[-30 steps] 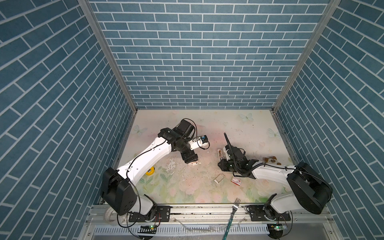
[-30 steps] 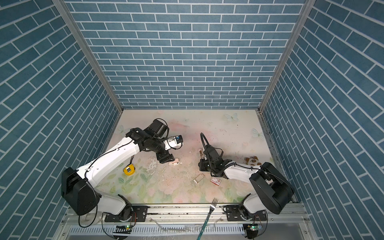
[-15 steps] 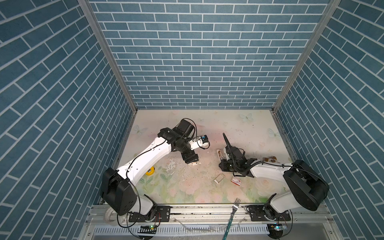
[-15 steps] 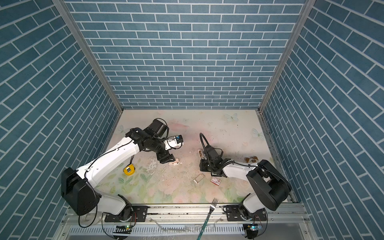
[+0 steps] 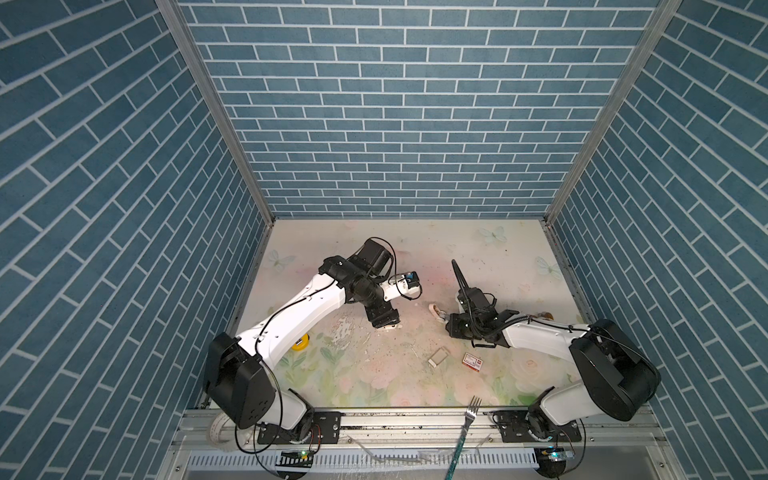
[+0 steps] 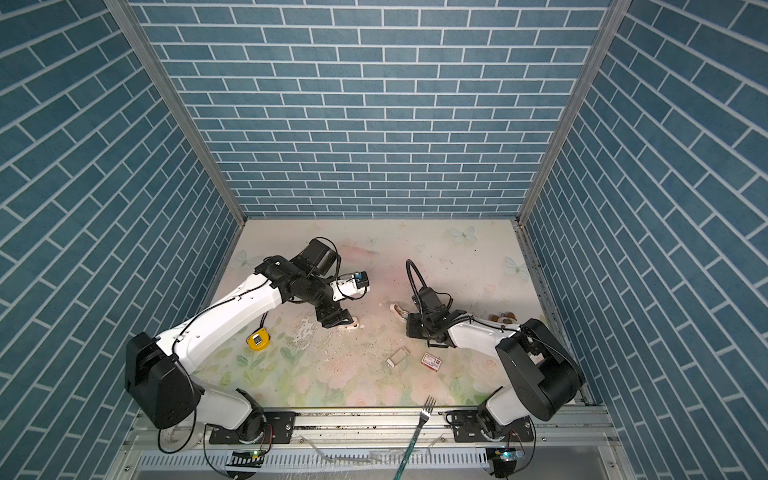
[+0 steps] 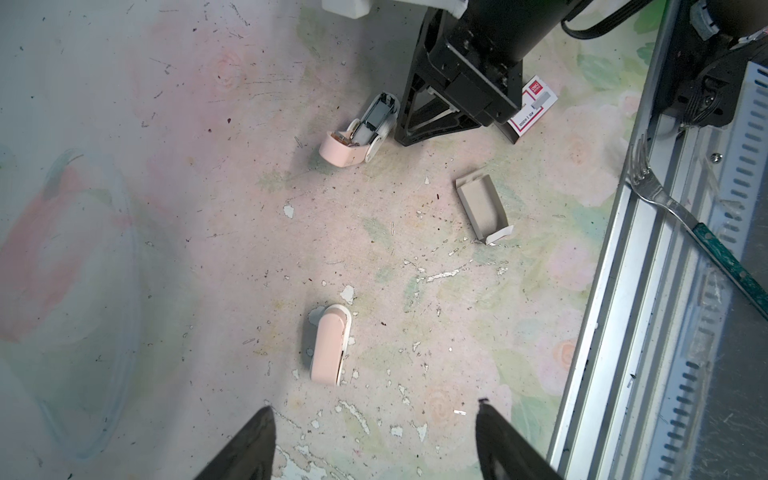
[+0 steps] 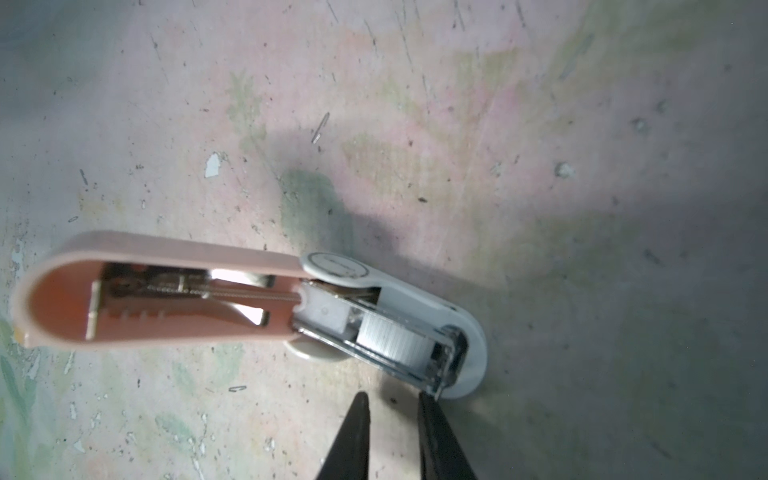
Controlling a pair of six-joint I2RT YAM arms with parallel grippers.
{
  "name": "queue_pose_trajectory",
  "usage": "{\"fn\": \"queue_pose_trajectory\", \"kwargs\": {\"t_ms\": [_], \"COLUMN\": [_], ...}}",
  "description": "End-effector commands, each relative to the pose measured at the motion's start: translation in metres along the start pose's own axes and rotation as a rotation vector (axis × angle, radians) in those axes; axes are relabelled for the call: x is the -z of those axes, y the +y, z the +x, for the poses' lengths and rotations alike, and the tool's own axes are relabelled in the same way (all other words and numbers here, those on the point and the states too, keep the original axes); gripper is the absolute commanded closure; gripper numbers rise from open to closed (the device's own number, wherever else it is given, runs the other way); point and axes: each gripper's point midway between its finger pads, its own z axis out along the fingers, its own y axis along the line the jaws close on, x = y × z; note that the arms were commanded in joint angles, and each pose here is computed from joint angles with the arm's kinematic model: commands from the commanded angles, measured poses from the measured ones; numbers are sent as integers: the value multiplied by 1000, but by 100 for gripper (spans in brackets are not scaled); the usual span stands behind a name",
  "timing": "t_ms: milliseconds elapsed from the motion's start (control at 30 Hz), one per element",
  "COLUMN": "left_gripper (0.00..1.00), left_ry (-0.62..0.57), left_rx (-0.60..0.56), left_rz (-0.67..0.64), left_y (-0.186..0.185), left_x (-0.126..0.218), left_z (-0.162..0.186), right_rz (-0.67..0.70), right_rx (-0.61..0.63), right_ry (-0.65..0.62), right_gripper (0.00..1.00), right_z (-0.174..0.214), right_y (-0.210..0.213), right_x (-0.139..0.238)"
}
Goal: Load the staples into the stapler
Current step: 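Move the left gripper over the open pink lid's end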
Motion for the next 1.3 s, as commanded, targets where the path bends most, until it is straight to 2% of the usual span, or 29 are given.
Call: {"fn": "queue_pose_trajectory", "kwargs": {"t_ms": [0, 133, 300, 467, 700, 933, 1267], "left_gripper": [23, 23, 23, 24, 28, 30, 39], "left_ry": [-11, -11, 9, 1, 13, 37, 44], "left_rx": [-37, -68, -127, -177, -192, -210, -211], "left_rz": [-5, 7, 18, 42, 107, 128, 163], "left_y": [3, 4, 10, 17, 26, 30, 31], "left_x": [-11, -25, -49, -67, -91, -109, -119], "left_z": [-10, -17, -23, -35, -50, -47, -55], "right_rz": [79, 48, 47, 38, -45, -115, -167], "right_rx": [17, 4, -83, -175, -238, -272, -300], "right_ry": [43, 16, -51, -51, -41, -36, -35], "right_gripper": [76, 76, 76, 78, 80, 81, 82], "right_z": [10, 6, 7, 9, 0, -15, -26], "right_y": [-17, -12, -19, -29, -28, -25, -28], "right_x": [3, 11, 40, 55, 49, 33, 21]}}
